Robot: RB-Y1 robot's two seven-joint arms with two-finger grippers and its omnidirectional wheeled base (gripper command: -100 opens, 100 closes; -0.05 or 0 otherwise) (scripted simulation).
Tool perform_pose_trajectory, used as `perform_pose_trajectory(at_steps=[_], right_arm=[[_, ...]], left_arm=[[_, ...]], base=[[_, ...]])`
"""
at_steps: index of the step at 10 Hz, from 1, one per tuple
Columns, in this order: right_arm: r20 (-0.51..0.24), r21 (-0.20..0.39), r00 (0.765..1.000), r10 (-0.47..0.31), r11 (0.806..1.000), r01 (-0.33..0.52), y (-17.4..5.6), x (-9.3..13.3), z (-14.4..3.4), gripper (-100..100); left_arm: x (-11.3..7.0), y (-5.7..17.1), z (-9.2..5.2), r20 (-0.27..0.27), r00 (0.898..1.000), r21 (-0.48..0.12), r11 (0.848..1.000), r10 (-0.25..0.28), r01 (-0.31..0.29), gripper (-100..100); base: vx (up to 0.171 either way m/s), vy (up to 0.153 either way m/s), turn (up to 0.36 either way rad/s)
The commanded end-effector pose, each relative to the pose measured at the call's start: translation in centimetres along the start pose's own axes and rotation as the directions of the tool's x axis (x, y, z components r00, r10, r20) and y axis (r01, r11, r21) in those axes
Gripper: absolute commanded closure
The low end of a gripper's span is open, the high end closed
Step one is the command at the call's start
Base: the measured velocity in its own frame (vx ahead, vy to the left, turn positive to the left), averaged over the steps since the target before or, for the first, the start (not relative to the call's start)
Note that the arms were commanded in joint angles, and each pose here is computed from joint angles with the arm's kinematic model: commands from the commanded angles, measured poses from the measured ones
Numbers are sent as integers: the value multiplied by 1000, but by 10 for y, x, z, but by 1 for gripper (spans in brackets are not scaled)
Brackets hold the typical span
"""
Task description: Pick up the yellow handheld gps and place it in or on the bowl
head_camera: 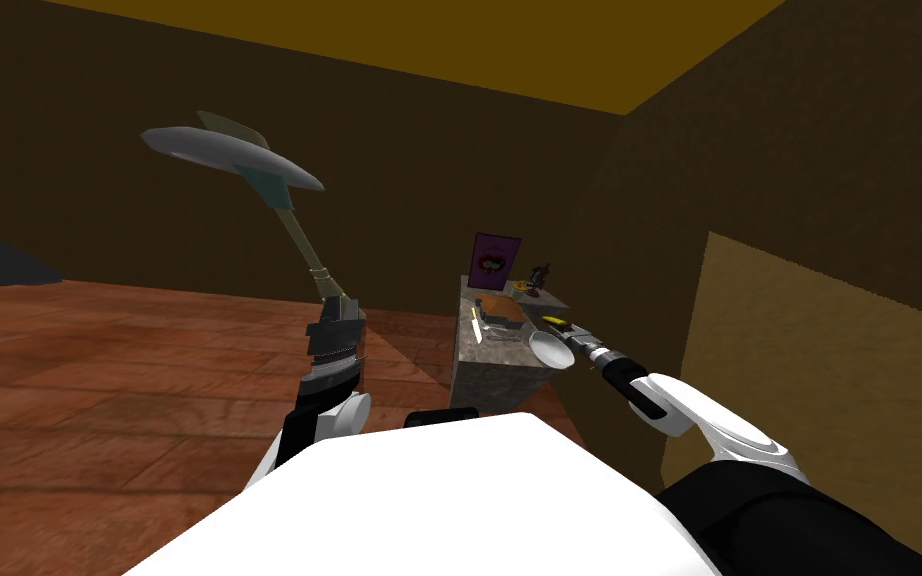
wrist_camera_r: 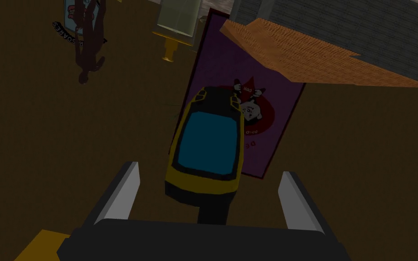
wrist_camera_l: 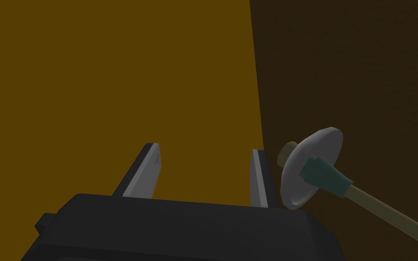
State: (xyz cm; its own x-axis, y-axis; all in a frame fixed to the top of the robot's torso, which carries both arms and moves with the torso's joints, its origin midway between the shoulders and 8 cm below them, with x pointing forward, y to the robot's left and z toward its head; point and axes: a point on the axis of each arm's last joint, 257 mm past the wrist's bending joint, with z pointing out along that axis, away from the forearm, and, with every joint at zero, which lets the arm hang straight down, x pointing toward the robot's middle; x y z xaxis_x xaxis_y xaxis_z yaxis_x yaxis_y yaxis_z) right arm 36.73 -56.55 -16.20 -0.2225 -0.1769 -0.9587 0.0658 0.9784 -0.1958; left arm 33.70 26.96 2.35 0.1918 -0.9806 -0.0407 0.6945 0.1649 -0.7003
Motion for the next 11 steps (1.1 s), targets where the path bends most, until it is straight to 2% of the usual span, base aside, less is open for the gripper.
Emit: perform_pose_trajectory(at_steps=[1,3,4,5,11], right_arm=[[0,0,1000,0,1000,0,0,0,0,-100],[0,0,1000,0,1000,0,0,0,0,-100],[0,0,1000,0,1000,0,0,0,0,0],[9,-8,1000,-13,1000,13,-4,-18,-2,-100],[33,-52,998,-49,997,50,-1,-72,-5,-100]], left_arm=[[0,0,0,0,1000,0,1000,0,0,0],[0,0,0,0,1000,0,1000,0,0,0],[0,0,0,0,1000,0,1000,0,0,0],[0,0,0,0,1000,0,1000,0,0,0],[0,0,0,0,1000,0,1000,0,0,0]], base=[[0,0,0],[0,0,0],[0,0,0],[21,29,-83],[26,36,-102]])
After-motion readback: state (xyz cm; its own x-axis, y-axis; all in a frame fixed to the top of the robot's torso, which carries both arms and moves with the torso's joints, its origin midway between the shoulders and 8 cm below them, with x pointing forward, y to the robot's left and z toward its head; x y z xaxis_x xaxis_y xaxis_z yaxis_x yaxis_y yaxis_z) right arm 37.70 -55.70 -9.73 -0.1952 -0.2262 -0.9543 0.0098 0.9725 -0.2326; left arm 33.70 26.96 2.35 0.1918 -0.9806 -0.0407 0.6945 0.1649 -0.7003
